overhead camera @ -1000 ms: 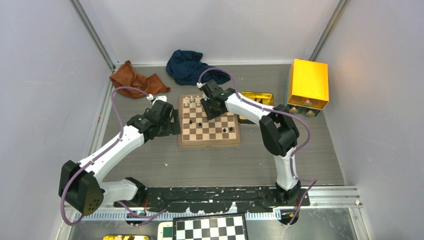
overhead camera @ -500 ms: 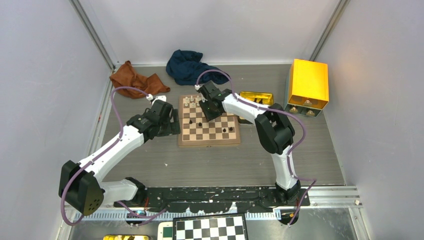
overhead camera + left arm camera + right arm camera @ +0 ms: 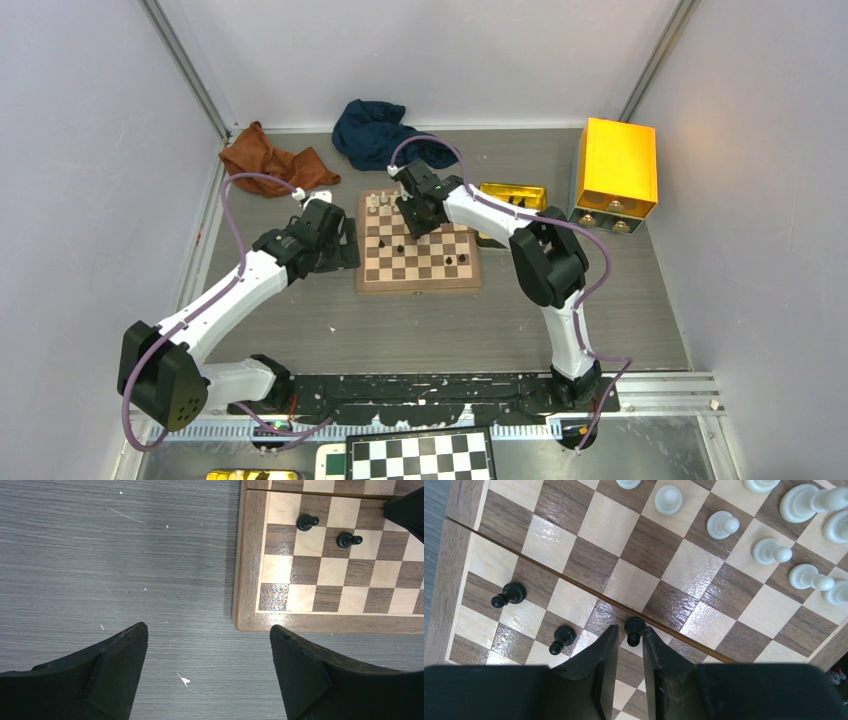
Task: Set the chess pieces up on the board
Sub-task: Pick up the chess piece from the chessboard.
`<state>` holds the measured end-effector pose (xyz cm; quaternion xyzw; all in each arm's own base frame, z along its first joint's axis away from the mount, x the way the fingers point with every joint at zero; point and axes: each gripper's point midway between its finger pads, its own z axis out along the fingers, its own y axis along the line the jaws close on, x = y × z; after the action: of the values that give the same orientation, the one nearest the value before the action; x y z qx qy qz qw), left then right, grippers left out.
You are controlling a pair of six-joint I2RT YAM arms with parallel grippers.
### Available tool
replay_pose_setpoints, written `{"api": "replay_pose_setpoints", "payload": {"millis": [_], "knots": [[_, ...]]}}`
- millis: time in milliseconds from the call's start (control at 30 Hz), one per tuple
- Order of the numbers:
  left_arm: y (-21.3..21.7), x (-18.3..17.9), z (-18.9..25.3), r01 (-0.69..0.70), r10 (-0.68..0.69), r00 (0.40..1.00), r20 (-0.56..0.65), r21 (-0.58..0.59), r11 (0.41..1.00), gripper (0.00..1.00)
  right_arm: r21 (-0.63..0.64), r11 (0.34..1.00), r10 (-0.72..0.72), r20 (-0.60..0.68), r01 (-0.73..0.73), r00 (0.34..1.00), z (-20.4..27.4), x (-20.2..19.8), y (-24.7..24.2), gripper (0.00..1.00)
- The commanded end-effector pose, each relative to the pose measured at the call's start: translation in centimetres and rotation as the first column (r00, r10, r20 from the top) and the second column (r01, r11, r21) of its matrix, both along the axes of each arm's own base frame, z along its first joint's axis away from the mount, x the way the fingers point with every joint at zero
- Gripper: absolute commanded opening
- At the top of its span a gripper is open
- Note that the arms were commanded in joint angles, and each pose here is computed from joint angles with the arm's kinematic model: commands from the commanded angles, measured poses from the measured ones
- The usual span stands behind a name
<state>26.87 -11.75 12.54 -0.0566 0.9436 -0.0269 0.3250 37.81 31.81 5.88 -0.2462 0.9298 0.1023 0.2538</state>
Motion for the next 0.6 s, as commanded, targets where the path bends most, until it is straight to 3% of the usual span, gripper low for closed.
{"api": "replay_pose_setpoints", "payload": {"millis": [0,200,567], "knots": [[-0.3,1.6,2.3,-0.001,0.003,0.997,0.079,-0.020,1.000,0.92,0.044,0.999,0.013,0.049,-0.016,0.999,1.7,1.1,1.5,0.30],[-0.3,1.7,2.2,-0.002,0.004,0.997,0.076,-0.018,1.000,0.92,0.039,0.999,0.013,0.049,-0.015,0.999,1.6,1.1,1.4,0.15],[-0.4,1.4,2.1,-0.004,0.006,0.998,0.069,-0.031,0.999,0.92,0.015,1.000,-0.005,0.073,0.004,0.997,3.0,-0.1,-0.5,0.09]]}}
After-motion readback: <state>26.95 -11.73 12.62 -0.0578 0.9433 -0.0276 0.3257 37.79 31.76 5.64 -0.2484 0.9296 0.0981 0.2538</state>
